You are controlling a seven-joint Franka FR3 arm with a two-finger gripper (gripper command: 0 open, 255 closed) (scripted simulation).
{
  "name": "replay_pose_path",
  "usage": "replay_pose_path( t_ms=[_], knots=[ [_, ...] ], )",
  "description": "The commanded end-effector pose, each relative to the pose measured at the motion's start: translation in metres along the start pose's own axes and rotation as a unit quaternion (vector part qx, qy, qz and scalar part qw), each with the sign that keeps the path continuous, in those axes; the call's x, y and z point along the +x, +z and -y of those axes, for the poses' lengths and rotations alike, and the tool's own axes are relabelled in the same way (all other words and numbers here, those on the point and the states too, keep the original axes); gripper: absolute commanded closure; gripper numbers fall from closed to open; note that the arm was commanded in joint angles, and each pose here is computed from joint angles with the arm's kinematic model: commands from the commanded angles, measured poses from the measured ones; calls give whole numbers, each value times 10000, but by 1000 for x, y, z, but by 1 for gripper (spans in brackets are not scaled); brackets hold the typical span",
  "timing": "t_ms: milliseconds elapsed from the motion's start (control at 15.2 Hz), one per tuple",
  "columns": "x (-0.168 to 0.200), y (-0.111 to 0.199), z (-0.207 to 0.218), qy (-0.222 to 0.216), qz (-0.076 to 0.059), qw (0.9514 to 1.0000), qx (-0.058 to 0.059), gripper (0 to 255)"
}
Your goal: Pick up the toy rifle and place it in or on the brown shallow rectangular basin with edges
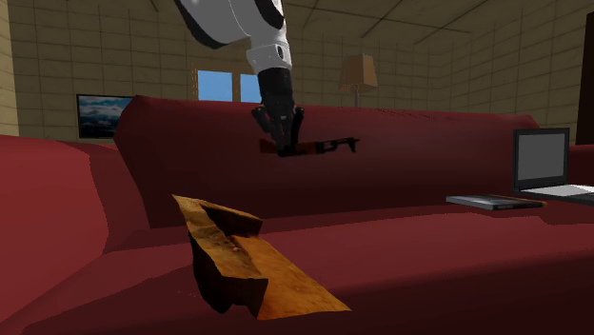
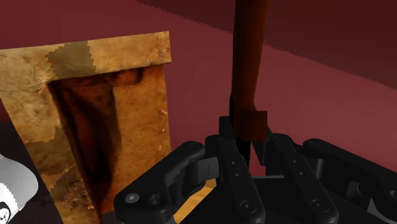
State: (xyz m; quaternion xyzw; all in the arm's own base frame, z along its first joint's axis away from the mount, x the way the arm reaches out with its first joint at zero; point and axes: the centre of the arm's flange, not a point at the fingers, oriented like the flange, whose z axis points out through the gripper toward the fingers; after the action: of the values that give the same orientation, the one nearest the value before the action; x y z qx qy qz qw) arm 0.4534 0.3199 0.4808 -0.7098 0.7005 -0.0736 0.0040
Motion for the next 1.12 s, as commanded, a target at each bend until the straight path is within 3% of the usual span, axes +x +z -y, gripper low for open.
replay_pose_path(
  t_ms=[0,660,1056],
  knots=[
    [10,2,-26,8,1,10000,0,255],
    [61,3,-147,8,1,10000,0,255],
    [60,29,-154,8,1,10000,0,255]
  ],
)
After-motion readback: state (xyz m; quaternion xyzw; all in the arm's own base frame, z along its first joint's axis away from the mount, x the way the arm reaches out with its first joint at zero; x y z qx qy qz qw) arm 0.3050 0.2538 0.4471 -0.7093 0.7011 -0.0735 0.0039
